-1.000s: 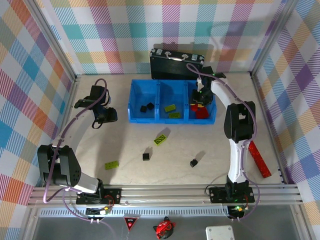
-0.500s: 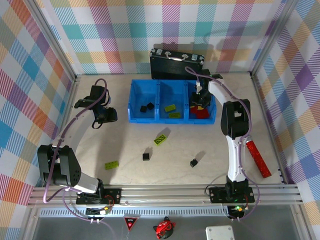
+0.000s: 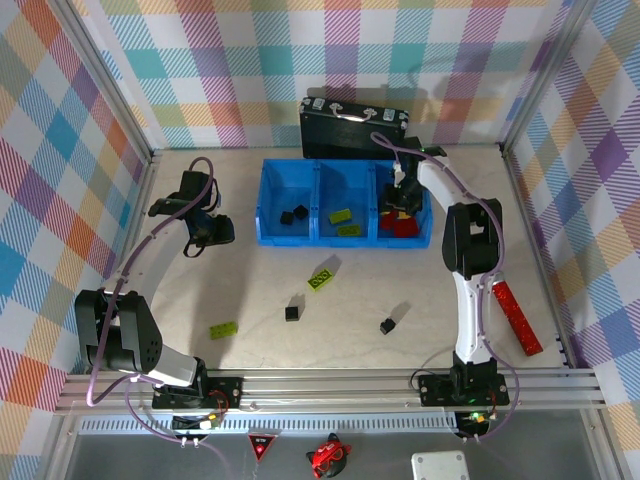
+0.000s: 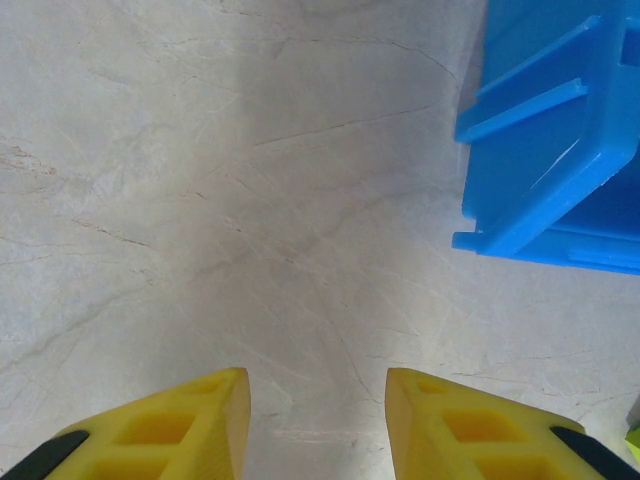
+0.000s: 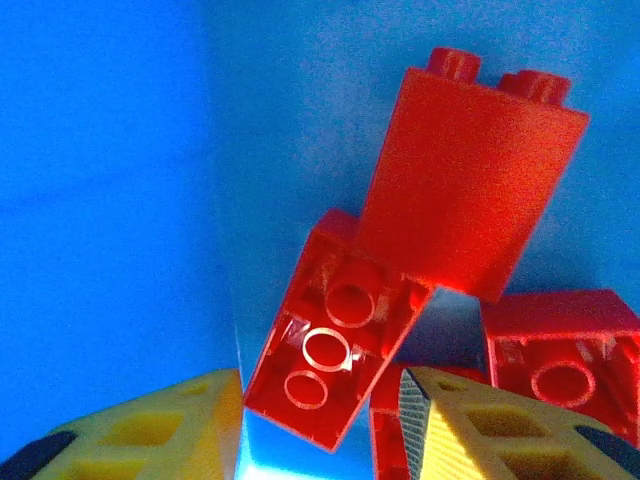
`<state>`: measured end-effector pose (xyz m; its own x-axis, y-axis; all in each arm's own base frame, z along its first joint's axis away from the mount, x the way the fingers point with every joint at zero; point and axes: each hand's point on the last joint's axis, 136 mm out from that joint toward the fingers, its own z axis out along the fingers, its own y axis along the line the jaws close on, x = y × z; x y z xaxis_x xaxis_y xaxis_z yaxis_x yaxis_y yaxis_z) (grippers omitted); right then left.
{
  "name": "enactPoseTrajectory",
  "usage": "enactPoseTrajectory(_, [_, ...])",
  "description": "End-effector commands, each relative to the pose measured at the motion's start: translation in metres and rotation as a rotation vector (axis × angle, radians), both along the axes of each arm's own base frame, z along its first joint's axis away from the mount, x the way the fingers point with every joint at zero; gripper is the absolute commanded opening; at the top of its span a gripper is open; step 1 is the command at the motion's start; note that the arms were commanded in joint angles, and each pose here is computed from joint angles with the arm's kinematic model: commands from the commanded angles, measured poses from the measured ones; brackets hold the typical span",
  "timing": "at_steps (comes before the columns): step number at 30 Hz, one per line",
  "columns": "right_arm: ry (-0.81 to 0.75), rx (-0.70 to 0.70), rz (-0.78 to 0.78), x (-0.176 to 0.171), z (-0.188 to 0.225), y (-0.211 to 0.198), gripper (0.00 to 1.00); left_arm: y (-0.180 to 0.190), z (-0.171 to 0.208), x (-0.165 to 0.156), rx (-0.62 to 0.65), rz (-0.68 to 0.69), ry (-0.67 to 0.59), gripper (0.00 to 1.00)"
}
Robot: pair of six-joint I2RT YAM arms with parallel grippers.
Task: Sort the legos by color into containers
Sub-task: Place the lego in the container, then pick up the lego from the bottom-left of the table.
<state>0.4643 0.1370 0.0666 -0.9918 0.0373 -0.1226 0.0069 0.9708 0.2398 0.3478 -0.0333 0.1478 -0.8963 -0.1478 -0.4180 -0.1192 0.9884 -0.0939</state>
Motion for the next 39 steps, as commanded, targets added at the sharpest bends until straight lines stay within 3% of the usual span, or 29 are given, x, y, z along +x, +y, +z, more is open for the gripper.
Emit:
enactPoseTrajectory(1, [-0.061, 0.025, -0.006, -0.010, 0.045, -0.002, 0.47, 0.003, -0.005, -0.003, -0.003, -0.005, 0.020, 0.40])
enactPoseTrajectory(18, [-0.084, 0.079, -0.019, -0.073, 0.069, -0.007, 0.47, -0.029, 0.002, -0.015, -0.091, -0.048, 0.070, 0.40])
enactPoseTrajectory(31, [-0.058, 0.114, -0.004, -0.101, 0.048, -0.005, 0.47, -0.064, -0.016, -0.056, -0.040, -0.056, 0.126, 0.41])
enactPoseTrajectory(39, [-0.056, 0.135, 0.027, -0.106, 0.040, -0.002, 0.47, -0.049, -0.035, -0.096, 0.004, 0.053, 0.171, 0.42])
